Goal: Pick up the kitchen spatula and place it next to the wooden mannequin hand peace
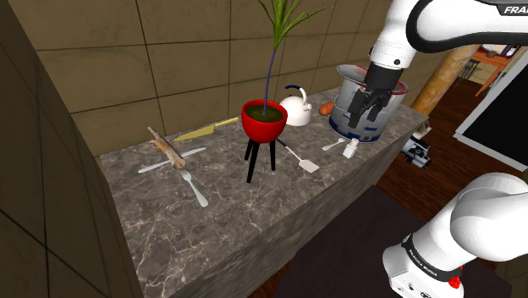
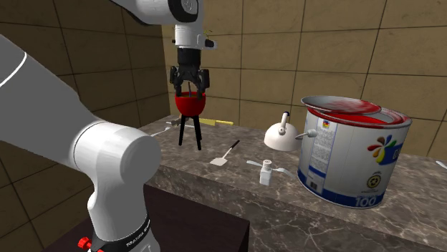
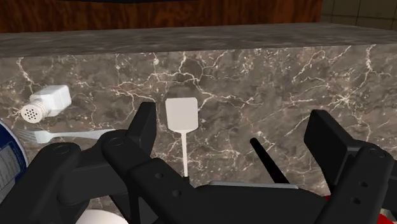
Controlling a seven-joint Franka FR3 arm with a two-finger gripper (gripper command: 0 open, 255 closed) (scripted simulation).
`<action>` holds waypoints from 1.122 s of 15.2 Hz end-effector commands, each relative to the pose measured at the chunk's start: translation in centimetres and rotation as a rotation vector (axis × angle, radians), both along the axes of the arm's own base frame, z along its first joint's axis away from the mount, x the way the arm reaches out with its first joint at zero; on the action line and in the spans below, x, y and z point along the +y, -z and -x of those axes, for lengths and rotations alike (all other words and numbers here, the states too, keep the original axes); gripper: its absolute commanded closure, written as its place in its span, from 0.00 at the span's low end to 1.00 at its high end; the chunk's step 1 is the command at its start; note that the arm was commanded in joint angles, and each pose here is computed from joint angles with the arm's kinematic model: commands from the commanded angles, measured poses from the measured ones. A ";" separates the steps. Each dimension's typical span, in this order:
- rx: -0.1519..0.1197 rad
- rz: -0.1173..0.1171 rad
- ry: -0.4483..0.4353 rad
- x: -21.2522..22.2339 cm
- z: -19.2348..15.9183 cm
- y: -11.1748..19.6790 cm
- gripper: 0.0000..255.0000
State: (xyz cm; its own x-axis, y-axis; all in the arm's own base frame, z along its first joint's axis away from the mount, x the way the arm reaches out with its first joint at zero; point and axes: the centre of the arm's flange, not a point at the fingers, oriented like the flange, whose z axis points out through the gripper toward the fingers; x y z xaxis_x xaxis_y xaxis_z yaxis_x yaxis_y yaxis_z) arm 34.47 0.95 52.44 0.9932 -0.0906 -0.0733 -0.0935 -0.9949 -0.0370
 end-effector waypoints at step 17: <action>-0.091 0.030 -0.041 -2.9 -14.0 17.9 0.00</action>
State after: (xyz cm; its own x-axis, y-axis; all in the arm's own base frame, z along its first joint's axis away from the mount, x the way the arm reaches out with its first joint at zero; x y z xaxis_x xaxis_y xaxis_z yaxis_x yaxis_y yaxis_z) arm 47.71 -1.96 35.87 0.9985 -0.0534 0.0136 -0.0532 -0.9985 -0.0158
